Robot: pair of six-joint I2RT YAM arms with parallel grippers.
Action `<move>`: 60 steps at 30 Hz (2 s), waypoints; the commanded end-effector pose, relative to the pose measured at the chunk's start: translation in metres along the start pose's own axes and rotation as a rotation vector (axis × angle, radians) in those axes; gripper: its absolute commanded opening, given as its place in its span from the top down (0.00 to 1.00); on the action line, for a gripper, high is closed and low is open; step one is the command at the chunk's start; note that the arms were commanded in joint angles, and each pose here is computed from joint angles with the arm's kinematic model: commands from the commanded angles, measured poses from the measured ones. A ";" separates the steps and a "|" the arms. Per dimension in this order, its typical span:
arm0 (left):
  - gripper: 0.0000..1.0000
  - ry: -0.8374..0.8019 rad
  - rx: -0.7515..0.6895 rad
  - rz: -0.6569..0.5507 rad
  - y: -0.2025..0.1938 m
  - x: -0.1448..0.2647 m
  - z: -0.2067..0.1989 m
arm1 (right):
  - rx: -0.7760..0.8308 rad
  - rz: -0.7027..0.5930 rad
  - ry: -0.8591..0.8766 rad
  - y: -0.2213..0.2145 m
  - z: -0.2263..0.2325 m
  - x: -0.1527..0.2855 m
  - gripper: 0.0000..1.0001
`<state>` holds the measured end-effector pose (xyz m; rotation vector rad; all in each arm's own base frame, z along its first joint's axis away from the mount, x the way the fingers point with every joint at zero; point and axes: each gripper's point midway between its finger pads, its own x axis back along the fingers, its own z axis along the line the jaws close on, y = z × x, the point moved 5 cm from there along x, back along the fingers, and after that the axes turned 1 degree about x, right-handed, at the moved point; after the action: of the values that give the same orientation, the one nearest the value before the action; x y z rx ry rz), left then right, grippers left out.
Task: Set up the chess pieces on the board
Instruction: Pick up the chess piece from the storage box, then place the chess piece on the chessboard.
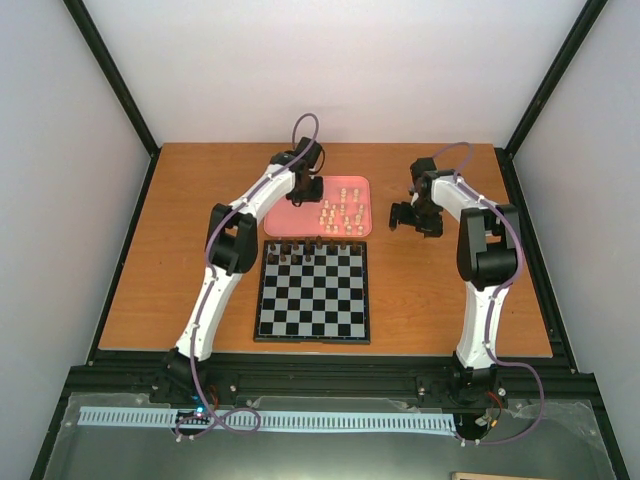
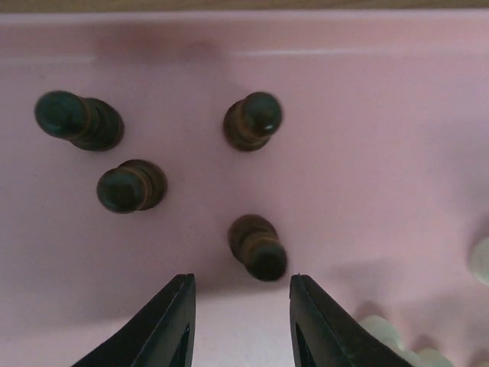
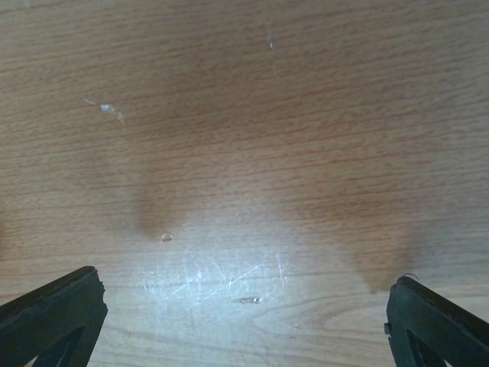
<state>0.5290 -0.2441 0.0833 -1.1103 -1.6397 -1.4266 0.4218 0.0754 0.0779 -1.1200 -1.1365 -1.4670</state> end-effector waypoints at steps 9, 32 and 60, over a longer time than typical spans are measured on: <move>0.63 -0.054 0.051 -0.024 0.013 -0.010 0.000 | 0.010 0.016 -0.028 0.006 -0.002 -0.004 0.00; 0.99 -0.049 0.068 -0.041 0.019 -0.010 0.005 | 0.011 0.033 -0.018 0.004 -0.002 -0.010 0.00; 0.95 -0.244 -0.223 0.001 -0.079 0.156 -0.022 | -0.001 -0.045 0.031 0.000 0.002 0.006 0.00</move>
<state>0.4300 -0.2211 0.2086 -1.2720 -1.7482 -1.4940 0.4231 0.0765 0.0729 -1.1004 -1.1416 -1.4753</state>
